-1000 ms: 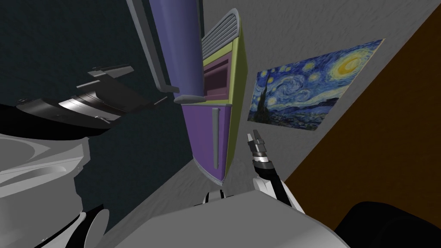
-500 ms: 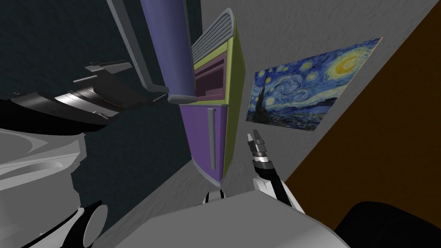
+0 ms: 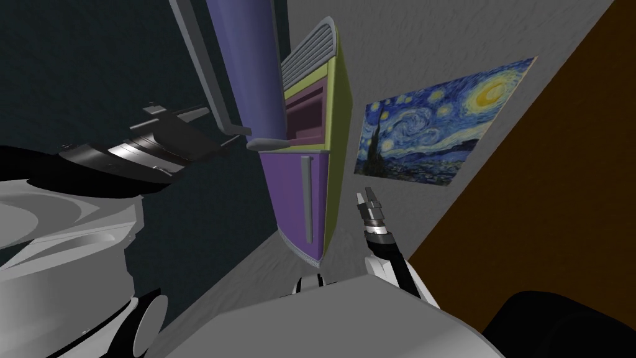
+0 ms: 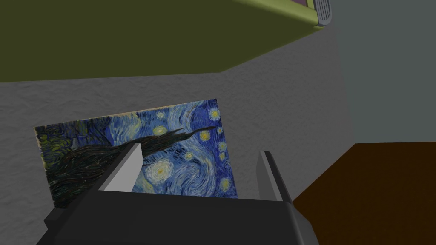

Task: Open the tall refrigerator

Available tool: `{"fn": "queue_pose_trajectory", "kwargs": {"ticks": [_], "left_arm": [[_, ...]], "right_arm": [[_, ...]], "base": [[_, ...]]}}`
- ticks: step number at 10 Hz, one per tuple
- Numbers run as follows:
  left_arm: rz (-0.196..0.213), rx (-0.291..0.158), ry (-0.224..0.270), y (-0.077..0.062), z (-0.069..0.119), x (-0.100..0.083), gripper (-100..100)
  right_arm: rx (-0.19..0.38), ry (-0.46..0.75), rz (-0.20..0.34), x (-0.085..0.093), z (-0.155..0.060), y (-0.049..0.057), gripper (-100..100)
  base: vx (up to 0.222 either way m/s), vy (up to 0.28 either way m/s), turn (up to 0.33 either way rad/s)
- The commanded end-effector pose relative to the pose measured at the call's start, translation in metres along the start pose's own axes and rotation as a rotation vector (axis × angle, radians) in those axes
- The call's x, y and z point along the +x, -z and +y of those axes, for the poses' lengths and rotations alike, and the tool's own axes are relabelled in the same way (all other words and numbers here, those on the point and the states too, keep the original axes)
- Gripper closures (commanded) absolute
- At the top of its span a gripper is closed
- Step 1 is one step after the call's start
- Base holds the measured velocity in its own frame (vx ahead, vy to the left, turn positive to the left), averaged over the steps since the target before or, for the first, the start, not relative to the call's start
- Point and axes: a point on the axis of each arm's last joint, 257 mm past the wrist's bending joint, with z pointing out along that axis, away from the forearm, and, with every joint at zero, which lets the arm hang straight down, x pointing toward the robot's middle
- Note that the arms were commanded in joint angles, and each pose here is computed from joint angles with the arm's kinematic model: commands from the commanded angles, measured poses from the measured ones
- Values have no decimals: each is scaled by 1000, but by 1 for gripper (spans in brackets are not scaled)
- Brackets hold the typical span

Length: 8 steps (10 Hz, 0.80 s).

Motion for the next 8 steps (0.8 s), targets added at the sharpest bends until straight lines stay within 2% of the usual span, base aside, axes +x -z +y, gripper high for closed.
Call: {"fn": "queue_pose_trajectory", "kwargs": {"ticks": [1,2,3,4,5,6,8], "left_arm": [[-19,30,15,-11,3,-14,100],[-25,61,60,-25,12,-24,100],[-32,58,48,-32,16,-27,100],[-26,73,85,-46,28,-29,100],[-31,74,100,-55,34,-33,100],[-47,75,83,-57,34,-39,100],[-47,75,83,-57,34,-39,100]], "right_arm": [[0,0,0,0,0,0,0],[0,0,0,0,0,0,0],[0,0,0,0,0,0,0],[0,0,0,0,0,0,0],[0,0,0,0,0,0,0],[0,0,0,0,0,0,0],[0,0,0,0,0,0,0]], "base": [[-61,183,6],[-66,314,-44],[-109,293,-94],[-103,329,-97],[-84,294,-75],[-51,137,-6],[-1,-1,29]]}}
